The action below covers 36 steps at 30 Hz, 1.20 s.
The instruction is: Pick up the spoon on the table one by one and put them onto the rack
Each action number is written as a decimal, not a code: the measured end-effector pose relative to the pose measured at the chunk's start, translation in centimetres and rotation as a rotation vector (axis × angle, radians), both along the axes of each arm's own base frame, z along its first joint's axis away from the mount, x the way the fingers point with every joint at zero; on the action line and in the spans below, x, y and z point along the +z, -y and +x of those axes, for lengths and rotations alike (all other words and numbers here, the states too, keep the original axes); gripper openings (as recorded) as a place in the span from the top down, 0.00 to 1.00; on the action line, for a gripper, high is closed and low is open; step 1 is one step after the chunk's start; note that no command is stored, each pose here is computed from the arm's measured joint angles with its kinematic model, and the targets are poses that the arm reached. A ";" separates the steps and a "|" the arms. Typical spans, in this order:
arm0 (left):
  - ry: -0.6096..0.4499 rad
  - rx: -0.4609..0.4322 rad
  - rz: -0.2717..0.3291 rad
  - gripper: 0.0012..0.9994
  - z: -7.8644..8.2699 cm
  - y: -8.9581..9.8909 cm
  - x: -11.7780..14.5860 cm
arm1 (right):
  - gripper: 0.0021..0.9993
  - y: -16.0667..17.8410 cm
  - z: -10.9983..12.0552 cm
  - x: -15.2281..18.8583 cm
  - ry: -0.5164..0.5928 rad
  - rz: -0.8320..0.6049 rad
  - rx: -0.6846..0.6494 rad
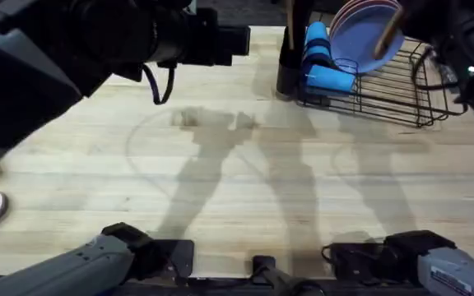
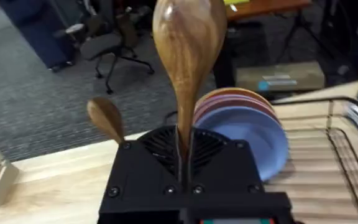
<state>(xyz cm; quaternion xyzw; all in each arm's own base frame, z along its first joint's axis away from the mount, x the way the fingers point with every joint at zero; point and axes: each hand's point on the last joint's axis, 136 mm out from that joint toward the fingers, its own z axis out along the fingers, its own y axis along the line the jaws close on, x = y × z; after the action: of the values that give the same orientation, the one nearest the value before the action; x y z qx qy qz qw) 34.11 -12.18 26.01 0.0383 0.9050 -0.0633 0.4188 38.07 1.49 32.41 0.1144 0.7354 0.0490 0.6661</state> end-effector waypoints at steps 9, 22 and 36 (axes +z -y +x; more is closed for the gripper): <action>-0.014 0.000 0.006 0.01 -0.2 -0.1 -0.3 | 0.97 -4.3 1.8 2.1 0.135 -0.082 0.058; -0.028 0.000 0.013 0.01 -0.5 -0.2 -0.6 | 0.97 -10.8 5.1 -2.4 0.354 -0.059 0.143; -0.029 0.000 0.013 0.01 -0.5 -0.2 -0.6 | 0.97 -12.0 7.5 -8.4 0.335 -0.084 0.149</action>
<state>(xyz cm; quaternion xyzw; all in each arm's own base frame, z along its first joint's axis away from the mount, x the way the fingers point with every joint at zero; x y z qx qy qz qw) 33.65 -11.97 25.43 0.0401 0.9114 -0.0580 0.4055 45.56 13.54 24.03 0.0219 0.6222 0.0861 0.7778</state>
